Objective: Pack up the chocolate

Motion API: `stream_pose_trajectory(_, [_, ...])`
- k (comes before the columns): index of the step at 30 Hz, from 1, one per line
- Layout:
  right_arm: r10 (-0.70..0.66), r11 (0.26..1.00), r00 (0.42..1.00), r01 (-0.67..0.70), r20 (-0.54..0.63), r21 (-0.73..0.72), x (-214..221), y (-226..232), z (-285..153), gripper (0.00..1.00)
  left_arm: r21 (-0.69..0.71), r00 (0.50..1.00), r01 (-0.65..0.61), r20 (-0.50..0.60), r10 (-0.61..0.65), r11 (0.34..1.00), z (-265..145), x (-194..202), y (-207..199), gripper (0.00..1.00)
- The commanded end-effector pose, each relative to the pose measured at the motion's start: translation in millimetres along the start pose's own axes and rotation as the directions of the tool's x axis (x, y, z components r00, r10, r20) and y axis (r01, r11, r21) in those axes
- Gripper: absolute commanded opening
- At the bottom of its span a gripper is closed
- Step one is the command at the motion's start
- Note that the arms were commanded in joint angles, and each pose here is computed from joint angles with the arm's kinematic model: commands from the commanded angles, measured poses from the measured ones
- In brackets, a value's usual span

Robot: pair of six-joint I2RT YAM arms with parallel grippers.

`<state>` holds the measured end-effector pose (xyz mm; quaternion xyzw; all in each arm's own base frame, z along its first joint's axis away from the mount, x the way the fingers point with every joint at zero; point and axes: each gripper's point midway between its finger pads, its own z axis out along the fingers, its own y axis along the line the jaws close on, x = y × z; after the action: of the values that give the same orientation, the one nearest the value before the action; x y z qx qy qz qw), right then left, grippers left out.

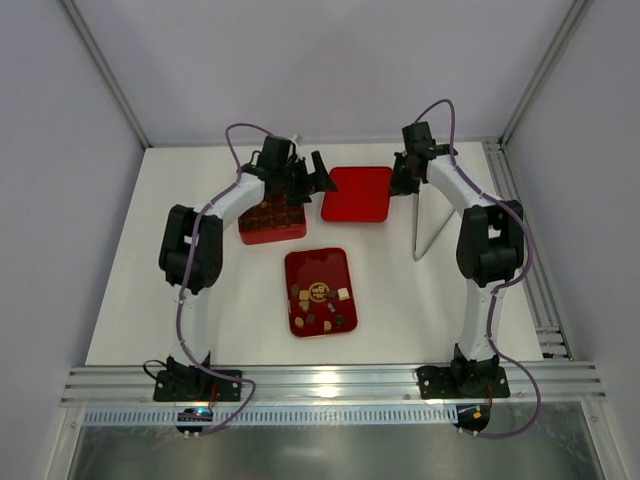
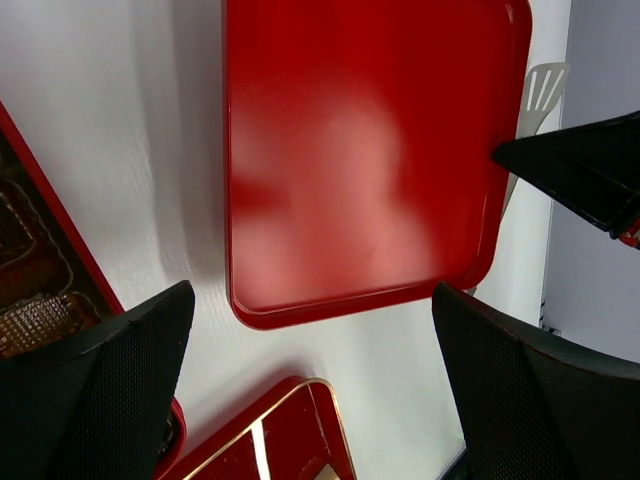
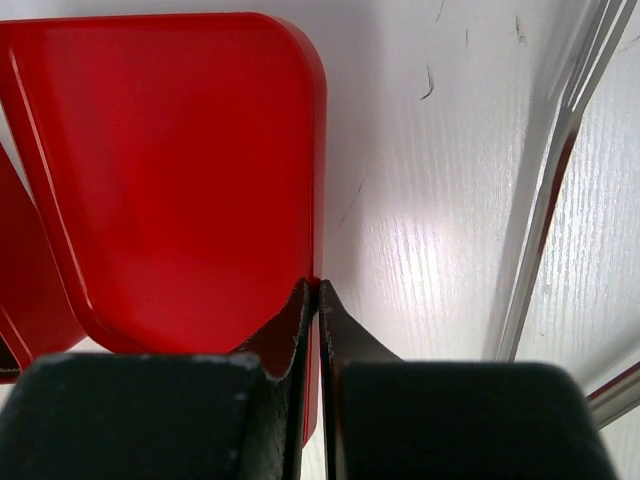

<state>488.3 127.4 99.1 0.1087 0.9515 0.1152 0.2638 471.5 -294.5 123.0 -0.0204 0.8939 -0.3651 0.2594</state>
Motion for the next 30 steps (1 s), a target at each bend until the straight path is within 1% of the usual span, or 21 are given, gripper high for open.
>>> stream_pose_trajectory(1, [0.015, 0.997, 0.997, -0.008, 0.080, -0.080, -22, 16, -36, 0.04, 0.039, 0.999, -0.029, 0.045, 0.027, 0.999, 4, -19, -15, 0.99])
stream_pose_trajectory(9, [0.040, 0.992, 0.994, -0.026, 0.106, -0.126, -28, 14, -58, 0.04, 0.020, 0.999, -0.008, 0.038, 0.007, 1.000, 19, -20, -5, 0.98])
stream_pose_trajectory(13, [0.044, 0.985, 0.993, -0.026, 0.105, -0.169, -27, 22, -67, 0.04, 0.047, 1.000, 0.010, 0.021, -0.011, 0.999, 27, -21, -8, 0.97])
stream_pose_trajectory(15, [0.051, 0.983, 0.993, -0.031, 0.106, -0.183, -25, 23, -70, 0.04, 0.069, 0.999, 0.031, 0.017, -0.033, 0.997, 32, -22, -11, 0.95])
stream_pose_trajectory(17, [0.054, 0.978, 0.993, -0.032, 0.101, -0.205, -24, 27, -74, 0.04, 0.118, 0.999, 0.048, 0.001, -0.049, 0.992, 34, -20, -20, 0.90])
stream_pose_trajectory(18, [0.055, 0.977, 0.994, -0.034, 0.096, -0.210, -23, 27, -73, 0.04, 0.150, 0.999, 0.045, 0.007, -0.047, 0.988, 36, -21, -28, 0.89])
stream_pose_trajectory(22, [0.059, 0.973, 0.994, -0.037, 0.090, -0.228, -19, 29, -73, 0.04, 0.213, 0.995, 0.098, -0.010, -0.099, 0.972, 35, -19, -45, 0.83])
stream_pose_trajectory(23, [0.059, 0.973, 0.995, -0.038, 0.085, -0.226, -17, 28, -72, 0.04, 0.224, 0.994, 0.113, -0.017, -0.112, 0.968, 35, -17, -47, 0.81])
stream_pose_trajectory(24, [0.057, 0.973, 0.995, -0.037, 0.083, -0.229, -15, 28, -72, 0.04, 0.247, 0.993, 0.112, -0.004, -0.115, 0.962, 34, -20, -51, 0.76])
stream_pose_trajectory(26, [0.055, 0.971, 0.995, -0.033, 0.088, -0.237, -14, 30, -73, 0.04, 0.272, 0.988, 0.155, -0.029, -0.153, 0.950, 32, -13, -55, 0.70])
stream_pose_trajectory(27, [0.053, 0.972, 0.995, -0.032, 0.083, -0.234, -12, 29, -71, 0.04, 0.299, 0.989, 0.145, -0.013, -0.148, 0.943, 30, -17, -60, 0.63])
stream_pose_trajectory(28, [0.054, 0.971, 0.995, -0.033, 0.082, -0.236, -11, 28, -71, 0.04, 0.302, 0.987, 0.156, -0.020, -0.157, 0.941, 30, -14, -60, 0.59])
stream_pose_trajectory(29, [0.050, 0.972, 0.996, -0.031, 0.075, -0.233, -7, 27, -69, 0.04, 0.306, 0.986, 0.165, -0.031, -0.164, 0.937, 28, -9, -61, 0.53])
stream_pose_trajectory(30, [0.046, 0.972, 0.996, -0.028, 0.074, -0.232, -5, 28, -68, 0.04, 0.318, 0.987, 0.160, -0.023, -0.161, 0.935, 26, -10, -63, 0.49])
